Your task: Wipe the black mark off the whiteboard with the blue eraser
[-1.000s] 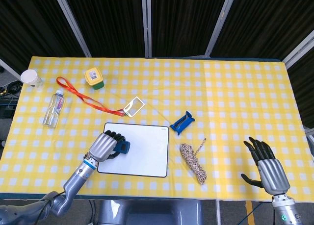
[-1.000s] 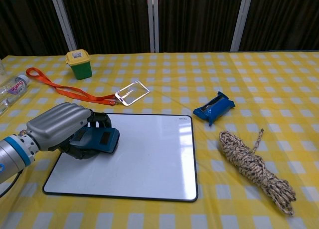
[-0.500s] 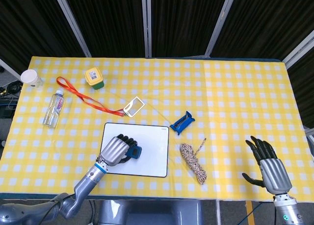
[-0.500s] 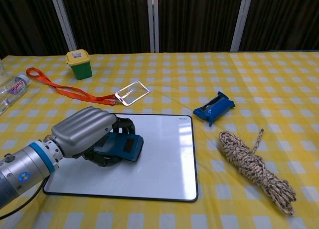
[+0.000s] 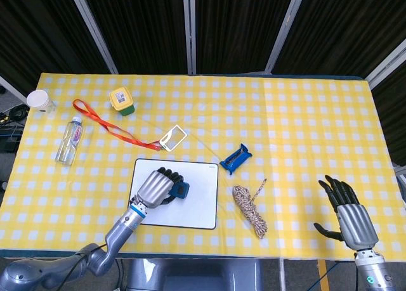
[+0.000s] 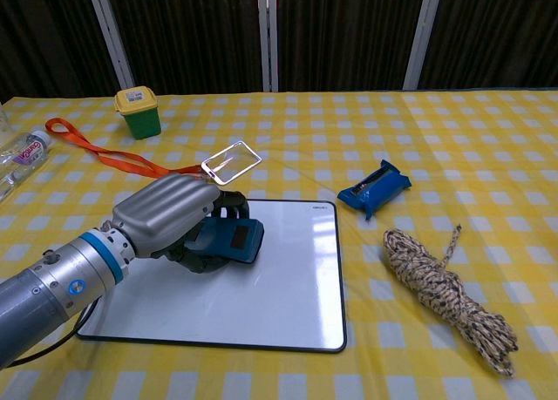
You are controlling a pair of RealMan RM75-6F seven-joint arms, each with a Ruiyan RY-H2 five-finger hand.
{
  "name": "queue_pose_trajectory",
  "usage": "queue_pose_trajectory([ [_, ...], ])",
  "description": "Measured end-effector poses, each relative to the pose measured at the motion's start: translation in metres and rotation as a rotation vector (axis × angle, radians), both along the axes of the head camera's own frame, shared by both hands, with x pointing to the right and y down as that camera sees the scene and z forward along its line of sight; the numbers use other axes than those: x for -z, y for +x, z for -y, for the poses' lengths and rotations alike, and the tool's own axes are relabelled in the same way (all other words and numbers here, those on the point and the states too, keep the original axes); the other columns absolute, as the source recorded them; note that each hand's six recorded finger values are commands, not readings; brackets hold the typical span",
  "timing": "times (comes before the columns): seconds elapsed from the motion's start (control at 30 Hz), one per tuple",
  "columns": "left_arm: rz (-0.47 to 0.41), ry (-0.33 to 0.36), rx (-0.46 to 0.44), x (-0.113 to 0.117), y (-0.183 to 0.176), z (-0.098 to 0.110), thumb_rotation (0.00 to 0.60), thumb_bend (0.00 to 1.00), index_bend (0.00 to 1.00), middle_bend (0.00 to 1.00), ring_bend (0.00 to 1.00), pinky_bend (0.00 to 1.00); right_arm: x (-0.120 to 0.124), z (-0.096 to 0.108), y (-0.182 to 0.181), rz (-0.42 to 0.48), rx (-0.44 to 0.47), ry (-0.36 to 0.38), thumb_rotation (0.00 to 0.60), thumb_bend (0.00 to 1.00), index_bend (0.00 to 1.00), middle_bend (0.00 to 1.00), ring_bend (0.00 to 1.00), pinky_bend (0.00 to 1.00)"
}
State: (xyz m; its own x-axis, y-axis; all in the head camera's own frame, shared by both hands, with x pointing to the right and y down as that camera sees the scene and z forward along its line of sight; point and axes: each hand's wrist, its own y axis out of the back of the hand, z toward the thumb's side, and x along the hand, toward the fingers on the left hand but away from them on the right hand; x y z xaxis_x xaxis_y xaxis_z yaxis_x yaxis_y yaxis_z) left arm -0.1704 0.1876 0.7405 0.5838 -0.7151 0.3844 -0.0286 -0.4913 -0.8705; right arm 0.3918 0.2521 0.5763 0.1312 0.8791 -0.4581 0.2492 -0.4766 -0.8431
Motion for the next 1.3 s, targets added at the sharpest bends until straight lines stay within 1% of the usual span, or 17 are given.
queue_pose_trajectory([
  [0.23, 0.033, 0.002, 0.030, -0.006, -0.023, 0.010, 0.600, 0.64, 0.78, 0.58, 0.53, 0.48, -0.001, -0.003, -0.004, -0.005, 0.013, -0.004, 0.600, 0.07, 0.01, 0.00, 0.00, 0.00],
  [0.47, 0.015, -0.005, 0.068, -0.006, -0.031, 0.016, 0.600, 0.64, 0.78, 0.58, 0.53, 0.48, -0.003, -0.004, -0.004, -0.009, 0.014, -0.005, 0.600, 0.07, 0.01, 0.00, 0.00, 0.00],
  [0.6, -0.003, -0.001, 0.056, -0.004, -0.021, 0.013, 0.600, 0.64, 0.78, 0.58, 0.53, 0.48, -0.002, -0.003, -0.003, -0.007, 0.009, -0.003, 0.600, 0.07, 0.01, 0.00, 0.00, 0.00],
  [0.8, -0.031, -0.005, 0.028, -0.001, 0.003, 0.005, 0.600, 0.64, 0.78, 0.58, 0.53, 0.48, 0.001, 0.000, 0.000, 0.003, -0.001, 0.004, 0.600, 0.07, 0.01, 0.00, 0.00, 0.00],
  [0.93, -0.076, -0.013, 0.015, 0.004, 0.024, -0.004, 0.600, 0.64, 0.78, 0.58, 0.53, 0.48, 0.002, -0.001, -0.002, 0.009, 0.005, 0.007, 0.600, 0.07, 0.01, 0.00, 0.00, 0.00],
  [1.03, -0.092, -0.008, 0.007, 0.007, 0.034, -0.007, 0.600, 0.64, 0.78, 0.58, 0.53, 0.48, 0.002, -0.001, -0.002, 0.009, 0.007, 0.006, 0.600, 0.07, 0.01, 0.00, 0.00, 0.00],
  [1.3, -0.101, -0.007, -0.001, 0.009, 0.042, -0.010, 0.600, 0.64, 0.78, 0.58, 0.53, 0.48, 0.002, -0.002, -0.002, 0.009, 0.008, 0.008, 0.600, 0.07, 0.01, 0.00, 0.00, 0.00],
])
